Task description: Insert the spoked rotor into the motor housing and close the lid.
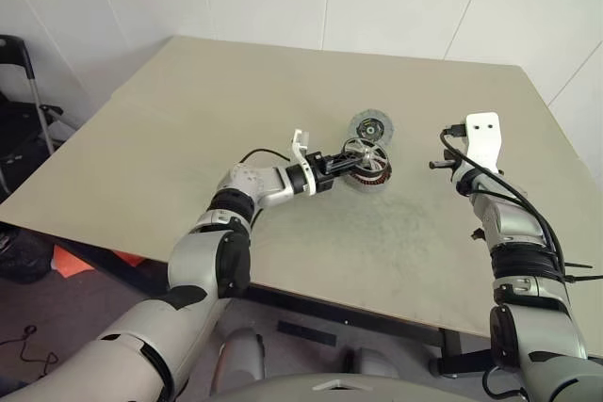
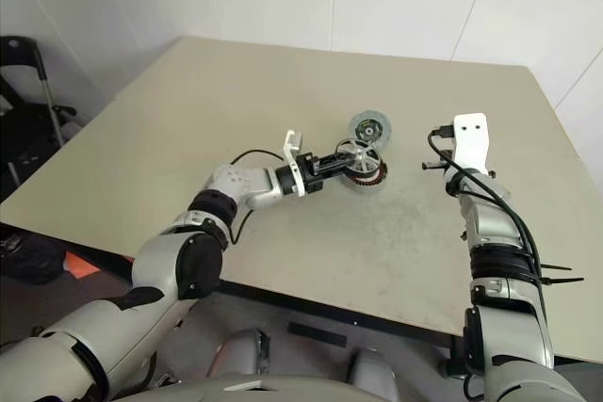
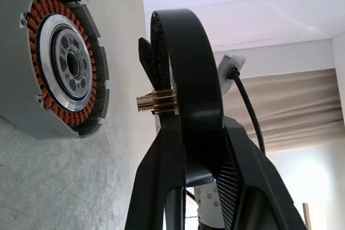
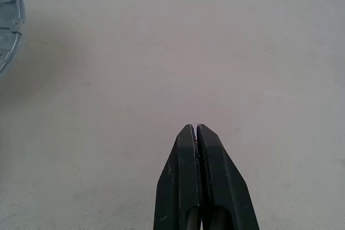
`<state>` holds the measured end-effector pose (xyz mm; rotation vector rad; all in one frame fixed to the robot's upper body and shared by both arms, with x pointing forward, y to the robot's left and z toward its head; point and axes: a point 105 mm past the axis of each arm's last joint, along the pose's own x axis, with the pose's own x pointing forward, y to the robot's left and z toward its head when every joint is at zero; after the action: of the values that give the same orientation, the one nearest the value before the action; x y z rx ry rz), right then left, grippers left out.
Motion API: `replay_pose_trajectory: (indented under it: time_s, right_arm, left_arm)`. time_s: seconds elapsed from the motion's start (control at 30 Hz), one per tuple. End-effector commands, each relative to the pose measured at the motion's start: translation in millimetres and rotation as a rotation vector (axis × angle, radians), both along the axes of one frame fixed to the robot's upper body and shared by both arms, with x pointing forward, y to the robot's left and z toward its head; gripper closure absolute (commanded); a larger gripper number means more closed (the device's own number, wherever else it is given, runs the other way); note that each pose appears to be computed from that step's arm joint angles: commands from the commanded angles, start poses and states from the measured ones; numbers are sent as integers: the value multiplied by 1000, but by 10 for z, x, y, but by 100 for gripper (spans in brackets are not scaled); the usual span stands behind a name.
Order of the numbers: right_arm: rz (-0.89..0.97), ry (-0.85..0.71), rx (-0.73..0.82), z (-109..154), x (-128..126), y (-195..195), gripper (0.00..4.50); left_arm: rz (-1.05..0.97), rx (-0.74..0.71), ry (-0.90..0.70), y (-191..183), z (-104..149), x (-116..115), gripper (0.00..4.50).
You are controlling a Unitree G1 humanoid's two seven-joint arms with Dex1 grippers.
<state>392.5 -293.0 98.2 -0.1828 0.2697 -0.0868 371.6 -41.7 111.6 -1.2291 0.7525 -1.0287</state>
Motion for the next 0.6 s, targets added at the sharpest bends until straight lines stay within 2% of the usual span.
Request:
replay_pose_trajectory:
  time_s: [0.03, 0.33, 0.6]
  right_arm:
    - [8, -68, -25, 219, 10, 1, 450]
    - [-2, -77, -30, 253, -39, -31, 450]
    - [8, -81, -29, 264, -44, 11, 450]
  left_arm:
    - [46, 8, -37, -79, 112, 97, 410]
    - [137, 68, -14, -106, 24, 197, 410]
    - [136, 94, -8, -180, -8, 178, 410]
